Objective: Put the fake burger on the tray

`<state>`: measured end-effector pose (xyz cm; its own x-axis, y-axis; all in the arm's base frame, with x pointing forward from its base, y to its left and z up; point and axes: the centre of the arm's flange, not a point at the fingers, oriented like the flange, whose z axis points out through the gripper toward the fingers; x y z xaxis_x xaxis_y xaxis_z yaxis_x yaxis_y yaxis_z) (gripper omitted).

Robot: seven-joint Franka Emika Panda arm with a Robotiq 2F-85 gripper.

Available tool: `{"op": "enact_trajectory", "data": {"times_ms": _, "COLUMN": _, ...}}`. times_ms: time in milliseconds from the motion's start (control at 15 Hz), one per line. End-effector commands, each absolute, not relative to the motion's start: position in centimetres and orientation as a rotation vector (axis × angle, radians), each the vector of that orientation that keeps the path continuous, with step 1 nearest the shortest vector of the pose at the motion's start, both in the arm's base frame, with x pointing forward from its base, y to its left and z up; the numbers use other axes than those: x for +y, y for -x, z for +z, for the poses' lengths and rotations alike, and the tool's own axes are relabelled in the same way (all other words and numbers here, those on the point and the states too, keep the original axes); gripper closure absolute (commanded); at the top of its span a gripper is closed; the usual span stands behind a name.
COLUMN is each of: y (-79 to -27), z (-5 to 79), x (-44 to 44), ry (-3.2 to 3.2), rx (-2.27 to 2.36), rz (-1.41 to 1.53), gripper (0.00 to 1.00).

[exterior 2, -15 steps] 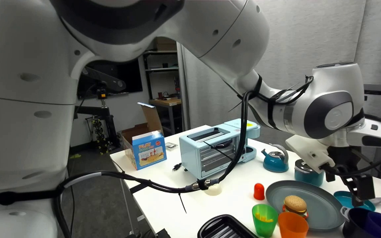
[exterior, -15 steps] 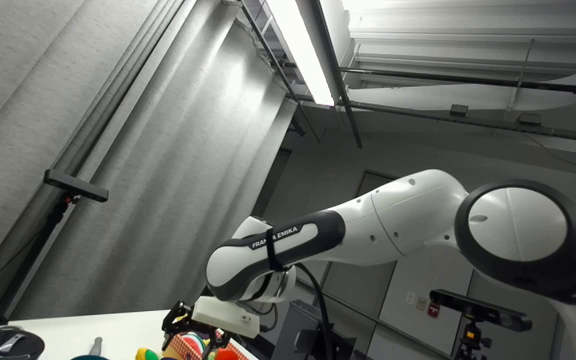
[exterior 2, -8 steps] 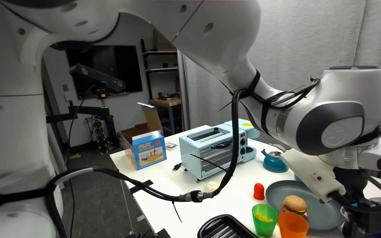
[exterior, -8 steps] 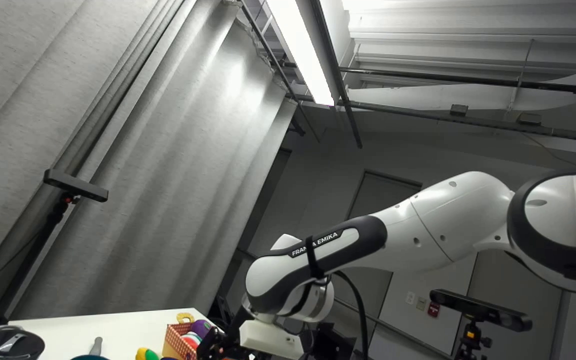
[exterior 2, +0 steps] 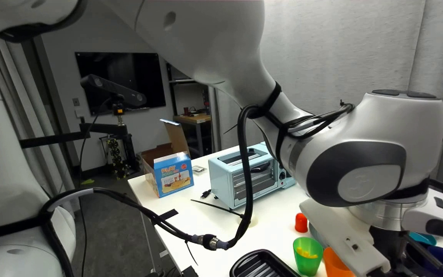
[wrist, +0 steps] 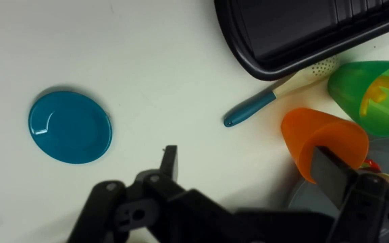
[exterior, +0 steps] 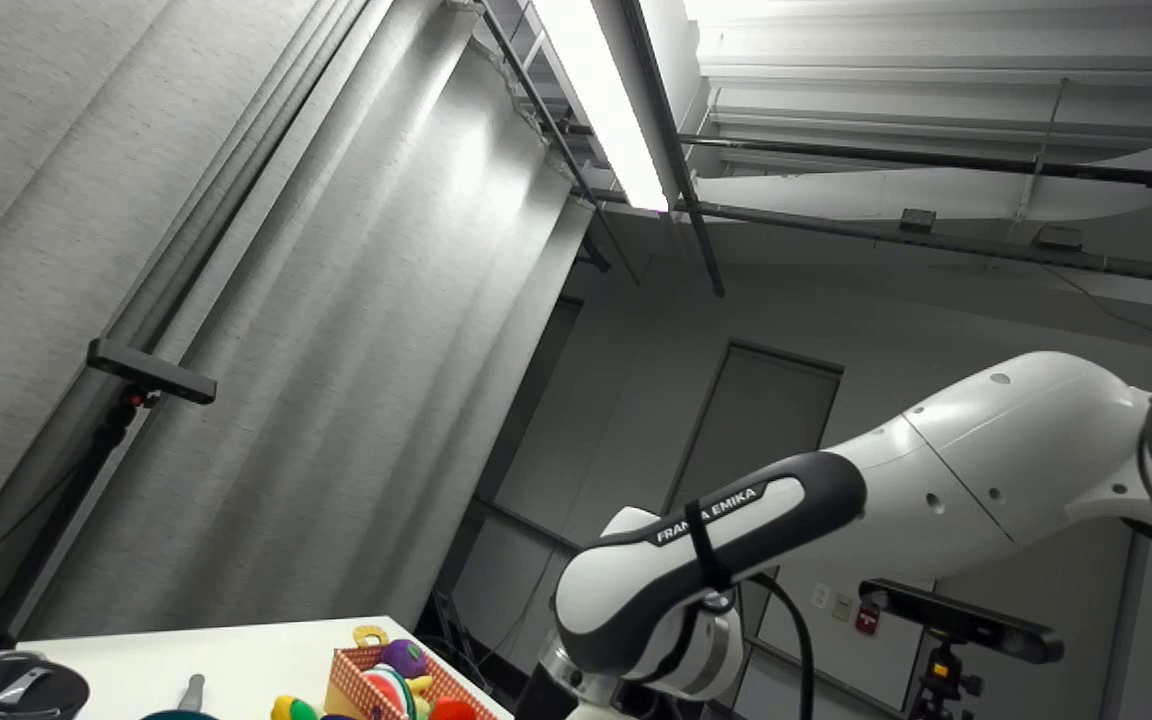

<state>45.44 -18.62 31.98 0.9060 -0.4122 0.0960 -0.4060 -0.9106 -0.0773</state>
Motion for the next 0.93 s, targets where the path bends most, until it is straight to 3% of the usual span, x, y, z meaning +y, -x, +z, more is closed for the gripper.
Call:
{"op": "enact_trajectory", "data": {"times_ms": 0, "y": -41.3, "z": 33.1, "x": -18.1, "ry": 2.988, "rx": 0.540, "rz": -0.177, "gripper": 0.00}}
{"op": "enact_trajectory", "data": {"times_ms": 67, "y": -44.0, "z": 31.9, "x": -18.3, "ry": 3.017, "rx": 0.593, "rz": -0.162, "gripper": 0.00}}
{"op": "enact_trajectory", "data": {"times_ms": 867, "y": -42.7, "z": 32.2, "x": -18.0, "ry": 3.016, "rx": 0.554, "rz": -0.169, "gripper": 0.00}}
